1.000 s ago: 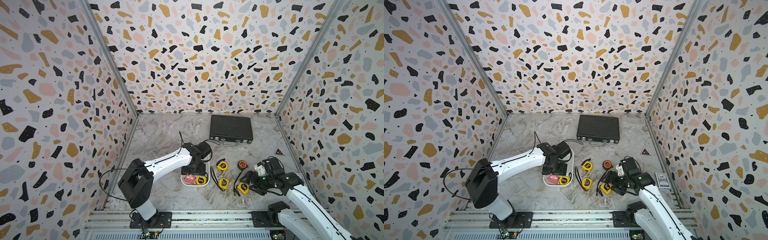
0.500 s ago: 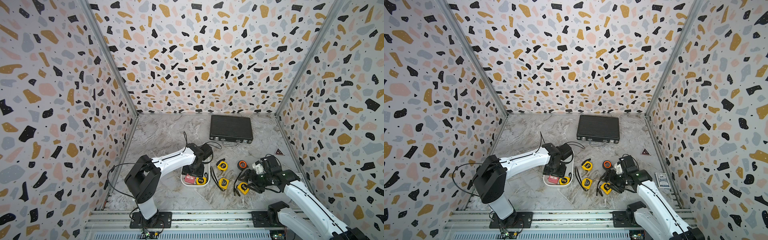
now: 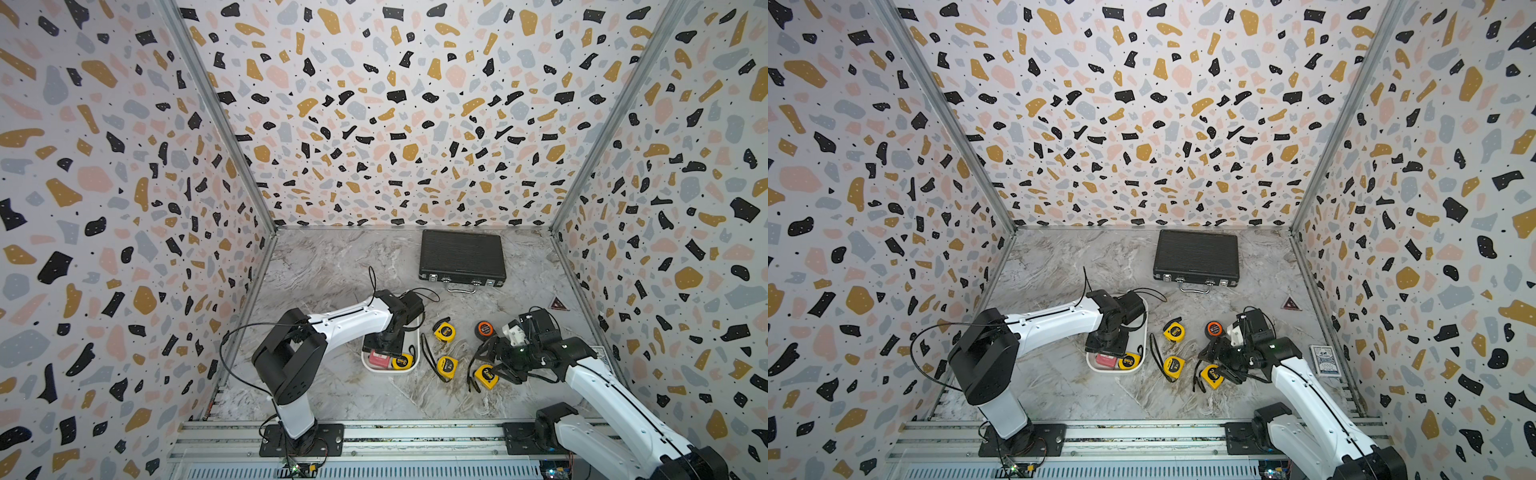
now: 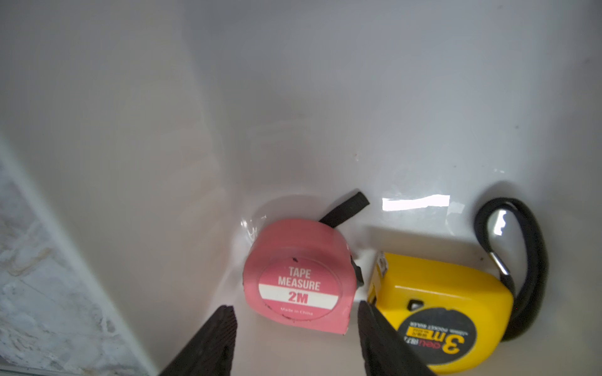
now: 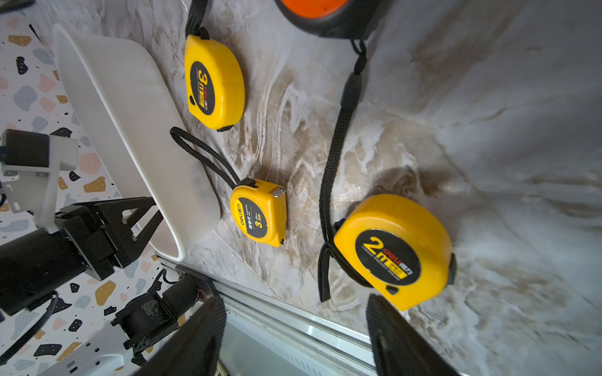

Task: Take the tape measure out of the storage box
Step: Pick up the tape measure from the storage box.

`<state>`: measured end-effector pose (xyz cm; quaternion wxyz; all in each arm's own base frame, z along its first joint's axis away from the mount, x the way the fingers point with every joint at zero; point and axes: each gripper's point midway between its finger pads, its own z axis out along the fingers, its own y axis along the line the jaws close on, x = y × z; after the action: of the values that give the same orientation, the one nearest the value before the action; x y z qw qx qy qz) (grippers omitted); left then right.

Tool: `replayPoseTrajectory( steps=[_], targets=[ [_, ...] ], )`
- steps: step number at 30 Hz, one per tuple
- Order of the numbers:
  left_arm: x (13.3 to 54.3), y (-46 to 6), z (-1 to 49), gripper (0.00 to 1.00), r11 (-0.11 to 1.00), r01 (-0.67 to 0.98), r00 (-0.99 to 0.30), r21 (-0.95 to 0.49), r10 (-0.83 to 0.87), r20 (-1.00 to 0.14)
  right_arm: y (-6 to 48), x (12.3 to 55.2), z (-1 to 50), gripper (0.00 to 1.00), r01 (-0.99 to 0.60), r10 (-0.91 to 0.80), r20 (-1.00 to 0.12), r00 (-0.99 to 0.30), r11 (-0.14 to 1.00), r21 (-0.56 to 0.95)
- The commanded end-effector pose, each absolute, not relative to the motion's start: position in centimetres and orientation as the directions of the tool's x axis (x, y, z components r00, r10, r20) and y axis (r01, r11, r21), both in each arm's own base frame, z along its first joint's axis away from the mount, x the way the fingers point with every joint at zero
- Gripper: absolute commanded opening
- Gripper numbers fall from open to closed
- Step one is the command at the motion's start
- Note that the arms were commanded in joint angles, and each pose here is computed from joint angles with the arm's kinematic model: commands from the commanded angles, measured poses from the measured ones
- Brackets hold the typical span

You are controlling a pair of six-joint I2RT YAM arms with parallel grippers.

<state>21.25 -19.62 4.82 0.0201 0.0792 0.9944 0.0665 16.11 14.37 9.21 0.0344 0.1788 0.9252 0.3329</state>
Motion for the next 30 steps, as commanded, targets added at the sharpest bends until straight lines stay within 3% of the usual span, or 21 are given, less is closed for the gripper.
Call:
replayPoseTrajectory(
  steps=[1, 15, 30],
  targets=[
    [21.1, -19.1, 3.8, 0.63, 0.977, 0.135, -0.99, 0.166, 0.141, -0.025, 14.6, 16.7, 10.1, 0.74, 0.291, 0.353, 0.036, -0.935, 0.706, 0.646],
    [20.7, -19.4, 3.2, 0.71, 0.984, 0.111, -0.993, 0.143, 0.114, -0.013, 14.8, 17.0, 10.1, 0.75, 0.287, 0.347, 0.038, -0.937, 0.705, 0.649],
    [20.1, -19.7, 0.7, 0.71, 0.986, 0.086, -0.996, 0.14, 0.081, 0.037, 15.0, 17.3, 10.1, 0.74, 0.282, 0.343, 0.036, -0.938, 0.702, 0.654]
  ],
)
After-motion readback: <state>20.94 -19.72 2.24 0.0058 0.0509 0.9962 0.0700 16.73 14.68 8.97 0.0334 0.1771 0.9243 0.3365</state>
